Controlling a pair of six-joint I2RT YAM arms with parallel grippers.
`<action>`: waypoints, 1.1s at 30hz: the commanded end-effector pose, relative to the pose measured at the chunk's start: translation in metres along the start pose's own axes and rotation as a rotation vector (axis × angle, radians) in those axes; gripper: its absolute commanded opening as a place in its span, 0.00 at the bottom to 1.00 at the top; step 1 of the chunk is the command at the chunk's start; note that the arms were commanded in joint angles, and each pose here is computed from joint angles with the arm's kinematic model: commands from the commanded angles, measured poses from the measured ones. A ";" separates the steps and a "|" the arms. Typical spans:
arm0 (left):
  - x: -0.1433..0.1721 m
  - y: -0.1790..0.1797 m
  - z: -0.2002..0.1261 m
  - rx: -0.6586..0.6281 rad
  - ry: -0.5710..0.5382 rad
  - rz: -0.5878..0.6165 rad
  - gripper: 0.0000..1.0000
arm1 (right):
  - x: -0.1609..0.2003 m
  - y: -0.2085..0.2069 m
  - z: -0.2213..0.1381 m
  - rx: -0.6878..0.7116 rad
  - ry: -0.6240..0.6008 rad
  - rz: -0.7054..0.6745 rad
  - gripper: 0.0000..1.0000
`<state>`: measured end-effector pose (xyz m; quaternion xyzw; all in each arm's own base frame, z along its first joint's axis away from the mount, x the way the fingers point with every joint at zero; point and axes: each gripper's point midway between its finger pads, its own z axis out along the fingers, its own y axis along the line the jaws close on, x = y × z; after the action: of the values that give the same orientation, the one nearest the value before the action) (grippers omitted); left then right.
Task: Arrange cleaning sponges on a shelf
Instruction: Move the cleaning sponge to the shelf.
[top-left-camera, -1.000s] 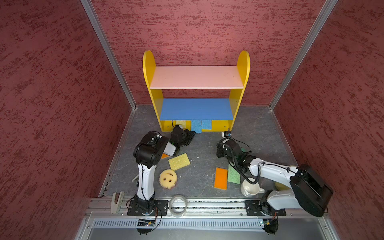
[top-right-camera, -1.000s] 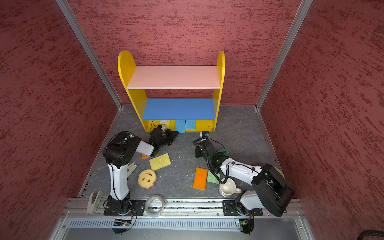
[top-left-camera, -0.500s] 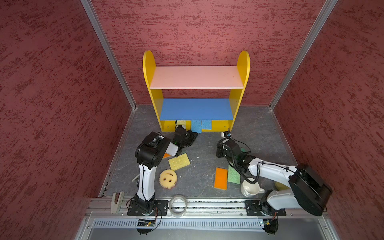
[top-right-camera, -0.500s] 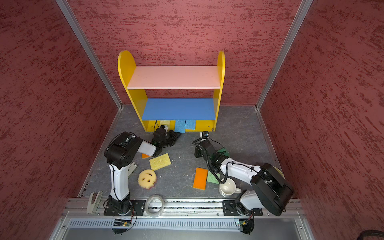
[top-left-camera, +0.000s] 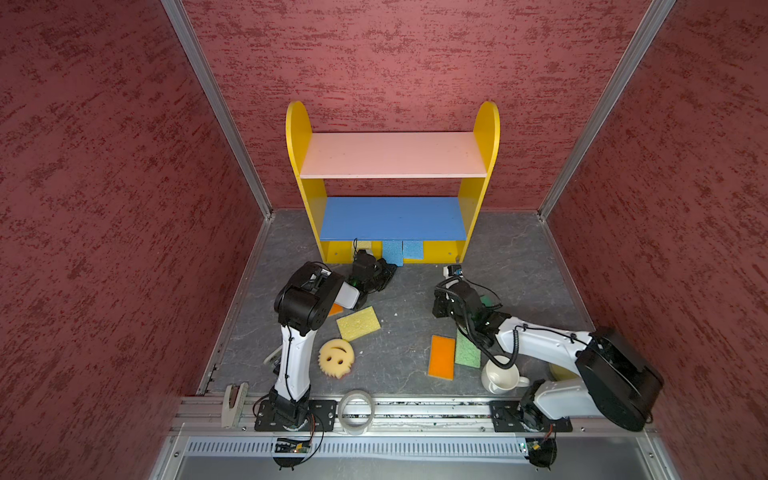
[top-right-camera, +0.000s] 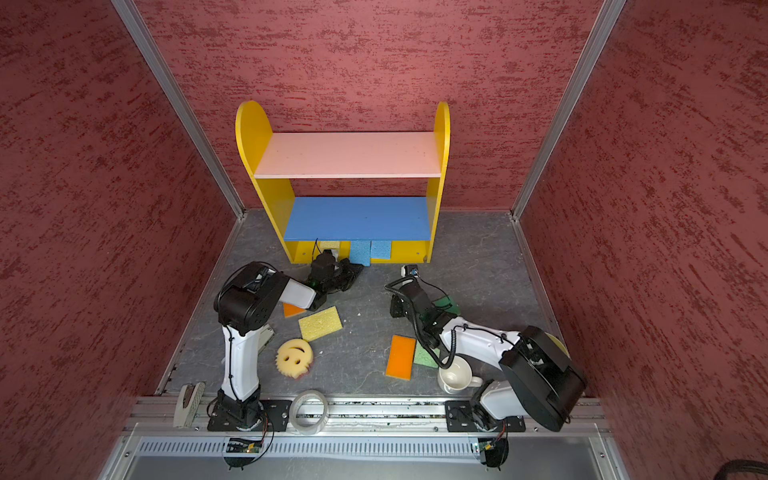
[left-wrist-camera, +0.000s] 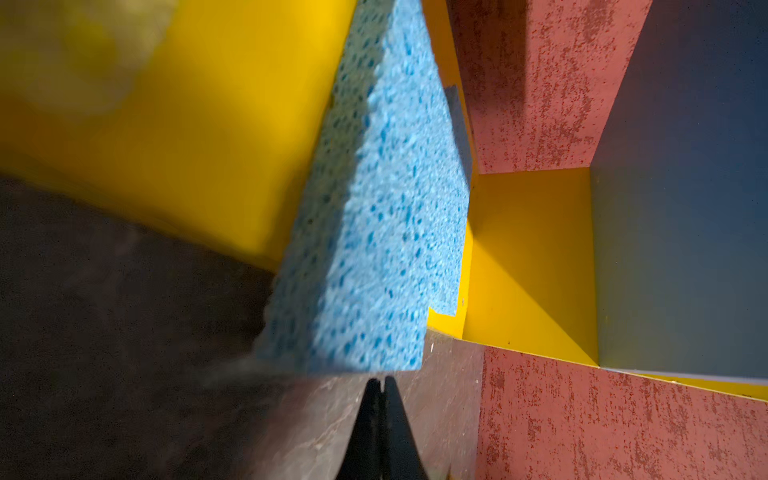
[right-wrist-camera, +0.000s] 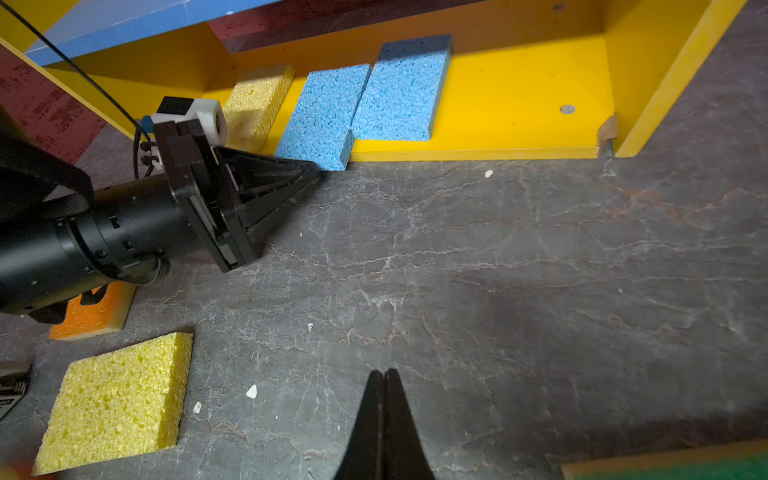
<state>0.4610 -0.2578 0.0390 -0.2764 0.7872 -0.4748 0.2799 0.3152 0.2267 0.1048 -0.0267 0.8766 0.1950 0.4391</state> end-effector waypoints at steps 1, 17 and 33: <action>-0.008 0.018 0.008 -0.055 -0.022 0.017 0.00 | -0.005 -0.002 -0.002 0.018 -0.022 0.005 0.02; -0.022 0.006 0.009 -0.060 -0.058 0.074 0.00 | -0.002 -0.001 0.002 0.022 -0.008 0.003 0.02; -0.017 -0.008 0.020 -0.056 -0.060 0.116 0.00 | 0.006 -0.007 -0.001 0.025 -0.002 0.028 0.02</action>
<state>0.4850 -0.2621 0.0430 -0.2567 0.8016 -0.4390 0.3144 0.3129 0.2246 0.0986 -0.0213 0.8804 0.1938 0.4323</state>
